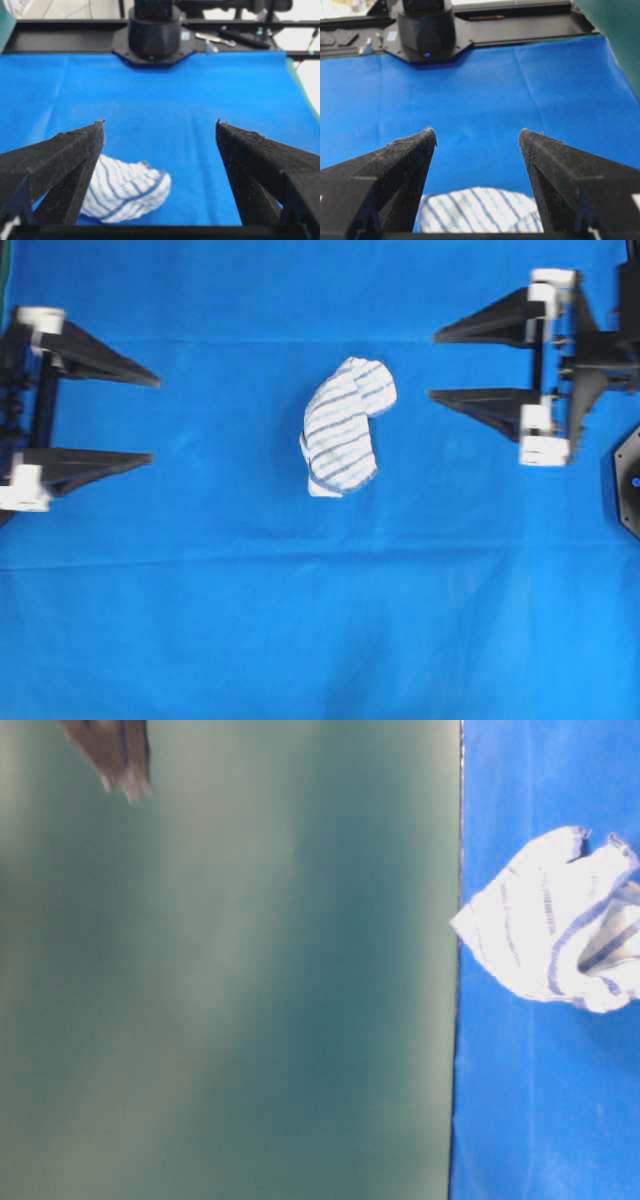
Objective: Hand over the towel.
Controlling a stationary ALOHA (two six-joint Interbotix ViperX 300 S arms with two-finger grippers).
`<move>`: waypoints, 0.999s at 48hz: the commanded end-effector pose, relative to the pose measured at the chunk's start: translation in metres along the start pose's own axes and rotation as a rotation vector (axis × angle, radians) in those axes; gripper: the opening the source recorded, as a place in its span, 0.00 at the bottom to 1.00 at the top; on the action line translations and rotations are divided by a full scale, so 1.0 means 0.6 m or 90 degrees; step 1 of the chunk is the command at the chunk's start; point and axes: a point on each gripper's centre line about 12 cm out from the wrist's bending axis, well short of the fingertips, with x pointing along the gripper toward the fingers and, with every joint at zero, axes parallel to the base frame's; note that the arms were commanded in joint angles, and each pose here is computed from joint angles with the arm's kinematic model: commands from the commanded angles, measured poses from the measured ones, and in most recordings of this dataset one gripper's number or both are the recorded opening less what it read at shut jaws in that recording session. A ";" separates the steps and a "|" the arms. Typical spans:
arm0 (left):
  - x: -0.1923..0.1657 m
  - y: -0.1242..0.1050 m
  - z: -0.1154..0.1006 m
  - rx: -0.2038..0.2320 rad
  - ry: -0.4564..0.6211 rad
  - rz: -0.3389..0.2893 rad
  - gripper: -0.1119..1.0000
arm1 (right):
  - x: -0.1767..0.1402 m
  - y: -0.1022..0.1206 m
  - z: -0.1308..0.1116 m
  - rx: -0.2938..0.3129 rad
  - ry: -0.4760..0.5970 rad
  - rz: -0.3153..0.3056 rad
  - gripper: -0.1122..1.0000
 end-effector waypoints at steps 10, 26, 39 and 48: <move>-0.097 0.002 -0.034 0.003 -0.046 0.003 0.91 | -0.098 -0.001 -0.046 -0.006 -0.049 0.001 0.73; -0.149 0.002 -0.147 0.001 -0.028 0.006 0.91 | -0.153 -0.003 -0.175 0.003 -0.069 0.000 0.73; -0.149 0.003 -0.173 -0.003 -0.007 0.007 0.90 | -0.138 -0.007 -0.214 0.018 -0.039 -0.009 0.73; -0.149 0.003 -0.175 -0.003 -0.003 0.007 0.90 | -0.138 -0.008 -0.215 0.022 -0.035 -0.011 0.72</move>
